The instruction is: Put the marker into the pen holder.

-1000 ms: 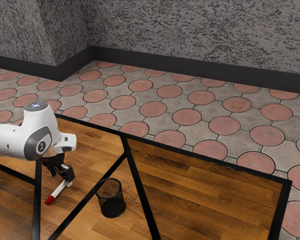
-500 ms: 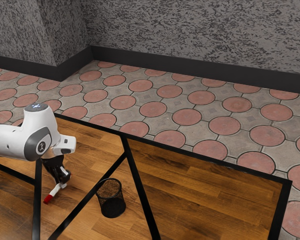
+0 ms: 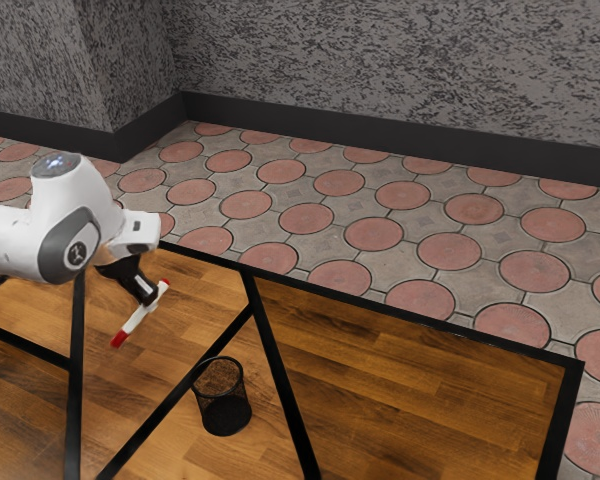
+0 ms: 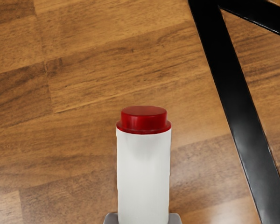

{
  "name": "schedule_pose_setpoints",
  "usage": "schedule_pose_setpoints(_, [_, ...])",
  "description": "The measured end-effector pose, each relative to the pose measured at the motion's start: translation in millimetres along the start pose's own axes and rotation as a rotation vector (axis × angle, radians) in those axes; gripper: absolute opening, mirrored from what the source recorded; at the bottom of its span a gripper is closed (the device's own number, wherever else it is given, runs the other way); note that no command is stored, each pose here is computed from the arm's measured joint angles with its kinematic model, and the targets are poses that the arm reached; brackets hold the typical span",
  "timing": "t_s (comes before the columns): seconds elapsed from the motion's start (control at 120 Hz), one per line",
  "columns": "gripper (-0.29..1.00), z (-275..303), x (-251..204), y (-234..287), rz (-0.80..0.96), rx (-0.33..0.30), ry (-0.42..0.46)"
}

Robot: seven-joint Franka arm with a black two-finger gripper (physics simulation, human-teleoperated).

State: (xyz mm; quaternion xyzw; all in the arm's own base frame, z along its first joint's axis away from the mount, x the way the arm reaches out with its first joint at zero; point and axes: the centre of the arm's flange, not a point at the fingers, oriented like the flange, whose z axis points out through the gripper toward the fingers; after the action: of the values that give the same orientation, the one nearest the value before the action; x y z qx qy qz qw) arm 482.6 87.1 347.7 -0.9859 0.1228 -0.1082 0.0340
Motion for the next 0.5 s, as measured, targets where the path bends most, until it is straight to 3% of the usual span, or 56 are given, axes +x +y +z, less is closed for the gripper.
schedule_pose_setpoints(0.15, [0.0, -91, 41, 87, 0.189, 0.042, 0.261])
schedule_pose_setpoints(0.242, [0.0, -122, 43, 123, 0.246, 0.053, 0.363])
schedule_pose_setpoints(0.5, [-0.01, -112, 13, 183, 0.275, 0.008, 0.419])
